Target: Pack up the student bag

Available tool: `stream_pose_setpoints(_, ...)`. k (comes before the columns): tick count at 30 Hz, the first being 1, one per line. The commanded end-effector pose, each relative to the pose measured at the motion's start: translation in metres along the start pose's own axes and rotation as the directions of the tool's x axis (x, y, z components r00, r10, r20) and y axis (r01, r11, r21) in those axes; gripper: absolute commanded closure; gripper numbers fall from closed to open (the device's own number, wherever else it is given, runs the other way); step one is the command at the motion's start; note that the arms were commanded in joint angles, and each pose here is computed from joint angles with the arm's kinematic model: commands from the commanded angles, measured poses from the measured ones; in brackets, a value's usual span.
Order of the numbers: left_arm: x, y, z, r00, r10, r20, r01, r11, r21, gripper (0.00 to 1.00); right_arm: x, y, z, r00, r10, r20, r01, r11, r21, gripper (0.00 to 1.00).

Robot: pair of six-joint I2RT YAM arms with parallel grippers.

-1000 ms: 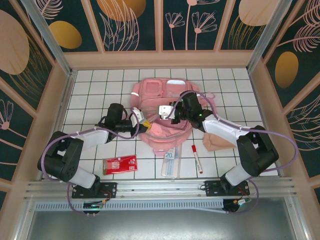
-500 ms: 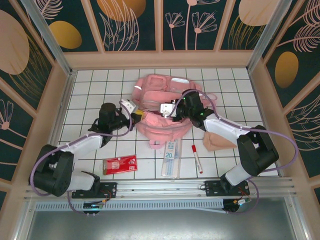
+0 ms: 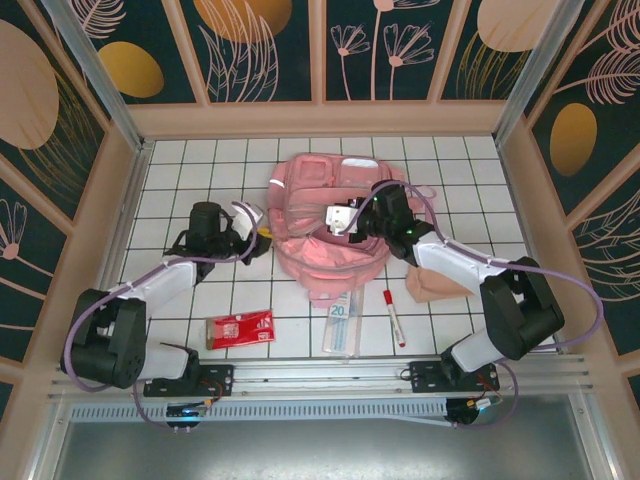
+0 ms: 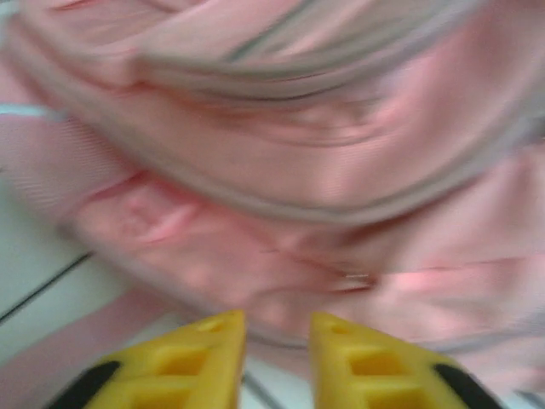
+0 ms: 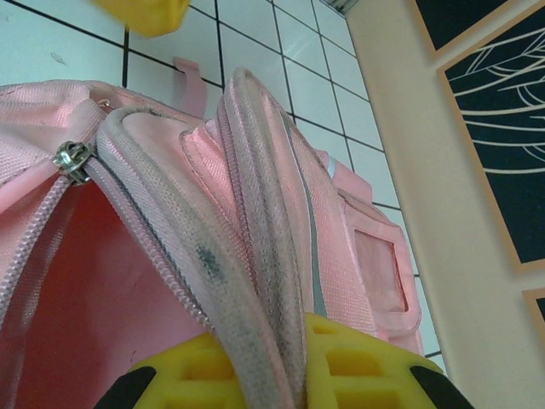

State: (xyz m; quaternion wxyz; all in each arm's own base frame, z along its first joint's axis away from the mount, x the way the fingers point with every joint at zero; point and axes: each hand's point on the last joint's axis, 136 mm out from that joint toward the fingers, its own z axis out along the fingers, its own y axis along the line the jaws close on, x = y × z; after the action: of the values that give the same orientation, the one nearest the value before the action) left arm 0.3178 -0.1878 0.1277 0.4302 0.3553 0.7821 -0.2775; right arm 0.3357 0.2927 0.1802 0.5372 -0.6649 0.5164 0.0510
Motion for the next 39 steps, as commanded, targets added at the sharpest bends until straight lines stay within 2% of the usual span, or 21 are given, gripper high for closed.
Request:
stream_pose_setpoints(1,-0.042,-0.040,-0.016,0.977,0.132,0.169,-0.160,0.973,0.168,0.60,-0.036,-0.020,-0.014,0.992,-0.021,0.122,0.013,0.998,0.065,0.80)
stream_pose_setpoints(2,-0.046,-0.039,-0.016,0.967,0.174,0.185,-0.201,0.970,0.134,0.55,-0.033,-0.013,-0.013,0.993,-0.017,0.114,0.013,0.999,0.032,0.76)
stream_pose_setpoints(4,-0.048,-0.034,-0.011,0.944,0.282,0.171,-0.298,0.952,0.071,0.50,-0.023,0.005,-0.012,0.997,0.012,0.080,-0.009,0.999,-0.043,0.70)
stream_pose_setpoints(7,-0.038,-0.019,0.004,0.896,0.438,0.073,-0.440,0.898,0.016,0.50,-0.011,0.032,-0.013,0.998,0.051,0.045,-0.044,0.989,-0.138,0.58)
stream_pose_setpoints(10,-0.018,-0.007,0.020,0.853,0.522,-0.019,-0.520,0.852,0.054,0.52,-0.013,0.048,-0.011,0.998,0.042,0.047,-0.036,0.990,-0.139,0.49)
stream_pose_setpoints(14,0.002,0.000,0.033,0.822,0.563,-0.088,-0.553,0.825,0.116,0.52,-0.013,0.060,-0.007,0.998,0.066,0.007,-0.063,0.977,-0.201,0.49)
stream_pose_setpoints(23,0.025,-0.008,0.047,0.764,0.637,-0.098,-0.608,0.763,0.222,0.48,-0.008,0.070,0.011,0.995,0.097,-0.016,-0.098,0.981,-0.169,0.53)
stream_pose_setpoints(28,0.035,-0.016,0.055,0.740,0.664,-0.104,-0.624,0.736,0.261,0.47,-0.004,0.092,0.024,0.993,0.102,-0.055,-0.112,0.964,-0.239,0.51)
stream_pose_setpoints(32,0.045,-0.016,0.058,0.736,0.666,-0.121,-0.622,0.736,0.268,0.47,0.005,0.097,0.030,0.991,0.090,-0.099,-0.110,0.966,-0.232,0.51)
stream_pose_setpoints(33,0.045,-0.017,0.059,0.739,0.665,-0.110,-0.622,0.736,0.267,0.49,0.006,0.096,0.031,0.990,0.093,-0.105,-0.115,0.968,-0.225,0.52)
stream_pose_setpoints(35,0.044,-0.017,0.061,0.736,0.669,-0.103,-0.631,0.733,0.255,0.63,0.007,0.091,0.033,0.988,0.104,-0.114,-0.125,0.972,-0.199,0.59)
stream_pose_setpoints(36,0.041,-0.015,0.063,0.744,0.660,-0.107,-0.625,0.743,0.238,0.71,0.006,0.087,0.034,0.988,0.103,-0.117,-0.124,0.975,-0.185,0.69)
stream_pose_setpoints(38,0.036,-0.013,0.063,0.755,0.646,-0.109,-0.615,0.756,0.224,0.98,0.007,0.081,0.034,0.988,0.094,-0.126,-0.115,0.979,-0.169,0.90)
stream_pose_setpoints(39,0.033,-0.013,0.063,0.760,0.641,-0.110,-0.610,0.761,0.221,1.00,0.006,0.077,0.033,0.989,0.079,-0.126,-0.098,0.983,-0.158,0.97)
